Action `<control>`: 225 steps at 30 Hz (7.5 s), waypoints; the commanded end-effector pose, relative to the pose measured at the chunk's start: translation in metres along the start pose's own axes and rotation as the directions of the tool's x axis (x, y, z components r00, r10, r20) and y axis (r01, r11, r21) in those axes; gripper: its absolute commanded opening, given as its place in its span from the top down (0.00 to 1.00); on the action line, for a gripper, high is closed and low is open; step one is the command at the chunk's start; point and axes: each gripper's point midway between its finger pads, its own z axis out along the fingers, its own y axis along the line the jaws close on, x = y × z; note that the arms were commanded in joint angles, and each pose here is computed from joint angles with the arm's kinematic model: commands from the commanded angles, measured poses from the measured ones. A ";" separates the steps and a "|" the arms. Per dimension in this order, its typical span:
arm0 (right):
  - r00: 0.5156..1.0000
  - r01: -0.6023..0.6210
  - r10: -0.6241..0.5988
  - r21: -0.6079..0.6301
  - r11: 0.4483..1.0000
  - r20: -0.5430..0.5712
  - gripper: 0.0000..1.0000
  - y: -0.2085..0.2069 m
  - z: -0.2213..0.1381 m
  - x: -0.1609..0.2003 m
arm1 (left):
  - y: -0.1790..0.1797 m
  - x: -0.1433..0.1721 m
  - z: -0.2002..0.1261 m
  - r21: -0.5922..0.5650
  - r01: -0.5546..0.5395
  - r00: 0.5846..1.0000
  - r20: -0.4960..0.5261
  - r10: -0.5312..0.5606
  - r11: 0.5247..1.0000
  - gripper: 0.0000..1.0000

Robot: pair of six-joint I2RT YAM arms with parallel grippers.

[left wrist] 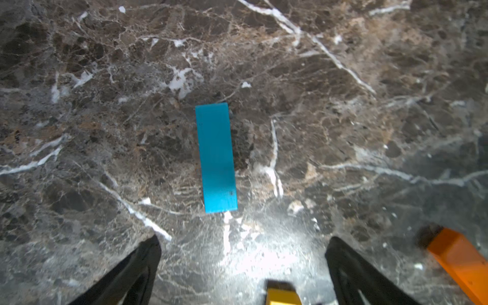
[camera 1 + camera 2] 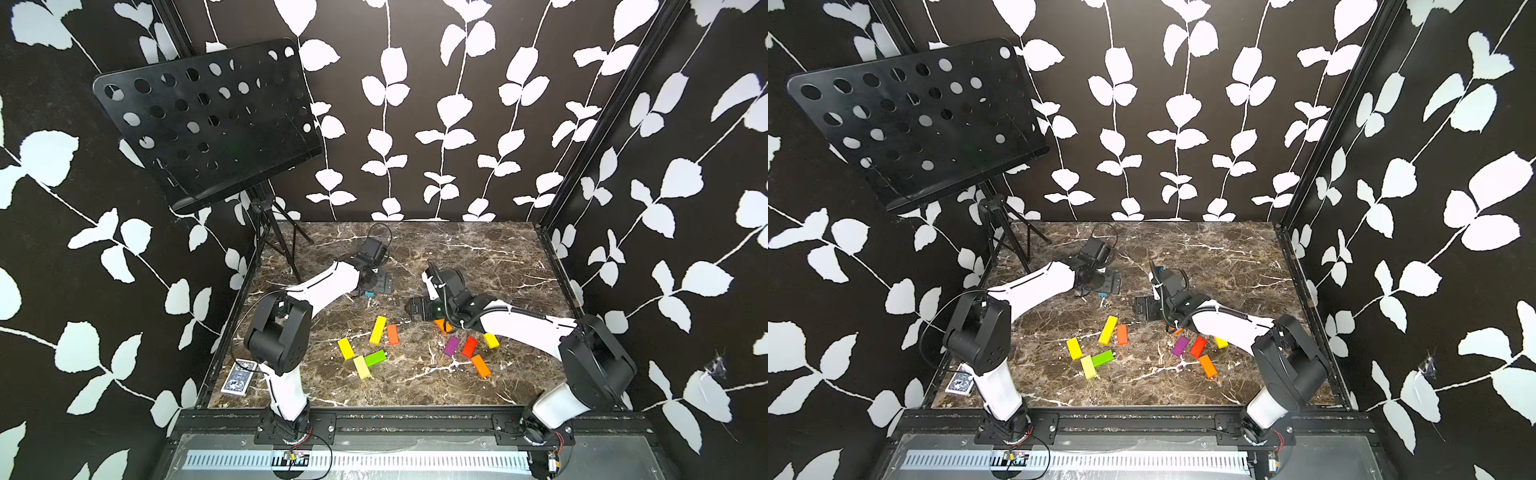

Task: Assemble the letter t with building blocks
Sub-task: Place the building block at the center of the board, then pick up the building block from the center of the board, then assemble the building block at the center of the board.

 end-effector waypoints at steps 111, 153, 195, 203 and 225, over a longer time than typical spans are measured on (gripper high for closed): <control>0.977 0.103 -0.090 -0.057 0.993 0.191 0.01 0.079 -0.064 0.030 | 0.059 0.194 -0.027 -0.172 0.213 0.960 -0.147 -0.238 0.962 0.90; 0.990 0.049 -0.040 -0.064 0.997 0.138 0.01 0.036 -0.033 -0.031 | 0.061 -0.009 -0.009 0.116 -0.690 0.724 0.102 0.683 0.714 1.00; 0.992 0.028 -0.024 -0.037 0.999 0.121 0.01 0.016 -0.030 -0.021 | 0.081 -0.009 0.056 0.248 -0.959 0.191 0.227 0.955 0.133 1.00; 0.993 0.020 -0.015 -0.039 0.999 0.114 0.01 0.015 -0.026 -0.020 | 0.078 -0.013 0.064 0.255 -0.955 0.212 0.235 0.948 0.150 1.00; 0.994 0.008 -0.004 -0.042 0.999 0.107 0.02 0.012 -0.024 -0.015 | 0.067 -0.006 0.073 0.297 -0.946 0.198 0.220 0.955 0.128 1.00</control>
